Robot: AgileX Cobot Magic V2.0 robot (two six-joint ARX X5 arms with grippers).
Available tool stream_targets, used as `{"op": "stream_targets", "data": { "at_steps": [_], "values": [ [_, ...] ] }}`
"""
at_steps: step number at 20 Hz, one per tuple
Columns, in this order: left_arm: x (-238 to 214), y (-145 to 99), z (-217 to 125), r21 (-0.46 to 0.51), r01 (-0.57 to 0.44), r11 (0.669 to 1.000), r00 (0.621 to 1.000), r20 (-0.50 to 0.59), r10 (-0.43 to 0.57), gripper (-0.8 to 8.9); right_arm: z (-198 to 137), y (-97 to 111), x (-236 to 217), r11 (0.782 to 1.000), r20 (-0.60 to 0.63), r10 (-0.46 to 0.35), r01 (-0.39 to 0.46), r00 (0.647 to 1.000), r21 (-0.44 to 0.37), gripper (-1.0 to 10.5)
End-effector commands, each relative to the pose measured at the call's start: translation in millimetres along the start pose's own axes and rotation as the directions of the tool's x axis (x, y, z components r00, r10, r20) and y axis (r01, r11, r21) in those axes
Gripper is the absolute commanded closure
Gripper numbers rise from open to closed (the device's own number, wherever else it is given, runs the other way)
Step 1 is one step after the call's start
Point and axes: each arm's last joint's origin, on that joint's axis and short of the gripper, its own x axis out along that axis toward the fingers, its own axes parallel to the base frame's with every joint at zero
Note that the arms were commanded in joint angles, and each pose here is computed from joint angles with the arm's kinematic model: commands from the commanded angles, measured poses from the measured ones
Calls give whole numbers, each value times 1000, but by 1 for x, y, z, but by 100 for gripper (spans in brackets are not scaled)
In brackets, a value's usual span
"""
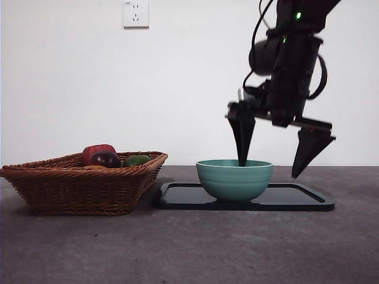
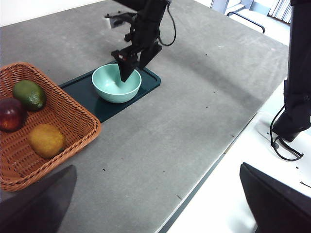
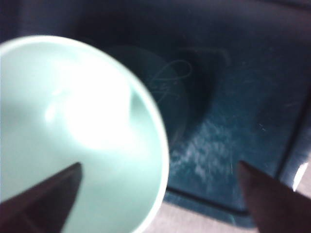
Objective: Pick up the wifruite, put it on the bowl, pick up the plate, put it on desk
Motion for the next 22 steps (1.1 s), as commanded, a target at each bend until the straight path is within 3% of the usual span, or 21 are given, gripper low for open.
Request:
{"op": "stream_targets", "data": {
  "at_steps": [1,5,7,11,14,18,22],
  "values": [
    [-3,-1,3,20,9,1000,1000,22,-10,220,5,1,9,1000,-4,-1,1,1000,-14,648],
    [-3,-1,3,20,9,1000,1000,22,-10,220,8,1,9,1000,23,5,-5,1000,-18,890],
    [-3,-1,3,20,9,1000,1000,22,-10,220,9,2,9,1000,34,8,-7,999,-21,936],
    [-3,-1,3,20,9,1000,1000,22,-10,220,9,3,3,999,25,6,-5,1000,-40,936],
    [-3,-1,3,20,9,1000,1000,22,-10,220,6,8,-27,997,52,21,-16,998,-78,936],
    [-3,-1,3,20,9,1000,1000,22,-10,220,-11,12,-70,992,84,31,-20,996,-122,936],
    [-3,-1,3,20,9,1000,1000,22,-10,220,-36,17,-82,986,19,22,-18,1000,-165,936]
  ]
}}
